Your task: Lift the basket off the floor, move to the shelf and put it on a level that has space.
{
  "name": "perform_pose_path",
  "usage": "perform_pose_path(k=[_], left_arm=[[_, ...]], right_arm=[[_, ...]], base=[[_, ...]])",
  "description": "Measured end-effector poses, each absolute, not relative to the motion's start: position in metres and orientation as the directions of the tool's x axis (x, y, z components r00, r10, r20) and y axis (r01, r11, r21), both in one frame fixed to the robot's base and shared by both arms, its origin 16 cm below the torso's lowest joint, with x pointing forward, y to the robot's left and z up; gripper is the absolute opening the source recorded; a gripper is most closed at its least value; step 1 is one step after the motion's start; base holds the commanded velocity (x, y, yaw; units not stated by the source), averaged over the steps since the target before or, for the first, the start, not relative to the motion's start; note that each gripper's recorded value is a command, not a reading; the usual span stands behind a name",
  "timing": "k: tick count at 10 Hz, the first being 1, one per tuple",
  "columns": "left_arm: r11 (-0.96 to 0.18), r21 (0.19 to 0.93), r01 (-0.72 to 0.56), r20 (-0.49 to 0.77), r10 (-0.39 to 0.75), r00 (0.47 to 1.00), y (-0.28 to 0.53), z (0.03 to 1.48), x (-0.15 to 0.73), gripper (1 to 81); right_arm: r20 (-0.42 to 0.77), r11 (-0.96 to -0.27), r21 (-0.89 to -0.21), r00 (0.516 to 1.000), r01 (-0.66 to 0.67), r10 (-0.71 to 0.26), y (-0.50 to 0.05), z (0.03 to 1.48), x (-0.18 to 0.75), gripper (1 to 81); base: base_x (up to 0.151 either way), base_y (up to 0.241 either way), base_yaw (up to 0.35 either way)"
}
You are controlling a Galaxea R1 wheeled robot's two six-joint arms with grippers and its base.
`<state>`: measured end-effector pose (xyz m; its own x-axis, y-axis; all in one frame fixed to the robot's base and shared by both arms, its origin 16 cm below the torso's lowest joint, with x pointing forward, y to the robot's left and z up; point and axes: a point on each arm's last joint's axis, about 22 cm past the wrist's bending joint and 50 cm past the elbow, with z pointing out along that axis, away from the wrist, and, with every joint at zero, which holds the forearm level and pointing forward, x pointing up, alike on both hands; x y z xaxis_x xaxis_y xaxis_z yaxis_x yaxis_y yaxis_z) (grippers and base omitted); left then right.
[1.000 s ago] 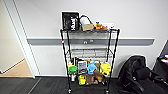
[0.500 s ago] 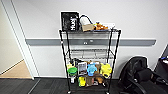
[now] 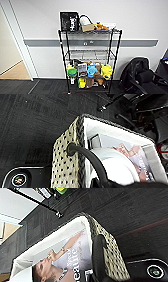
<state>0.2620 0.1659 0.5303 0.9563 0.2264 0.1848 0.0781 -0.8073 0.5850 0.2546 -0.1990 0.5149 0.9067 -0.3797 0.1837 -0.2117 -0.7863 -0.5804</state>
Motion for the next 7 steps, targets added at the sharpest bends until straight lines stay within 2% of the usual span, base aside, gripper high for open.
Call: perform_pose_path(k=[7], left_arm=[[-0.808, 0.585, 0.078, 0.184, 0.226, 0.957, 0.1661, 0.5302, 0.2616, 1.0]], right_arm=[[0.181, -0.786, -0.580, 0.907, -0.214, -0.380, -0.1993, 0.5137, 0.2510, 1.0]], base=[[0.076, 0.000, 0.000]])
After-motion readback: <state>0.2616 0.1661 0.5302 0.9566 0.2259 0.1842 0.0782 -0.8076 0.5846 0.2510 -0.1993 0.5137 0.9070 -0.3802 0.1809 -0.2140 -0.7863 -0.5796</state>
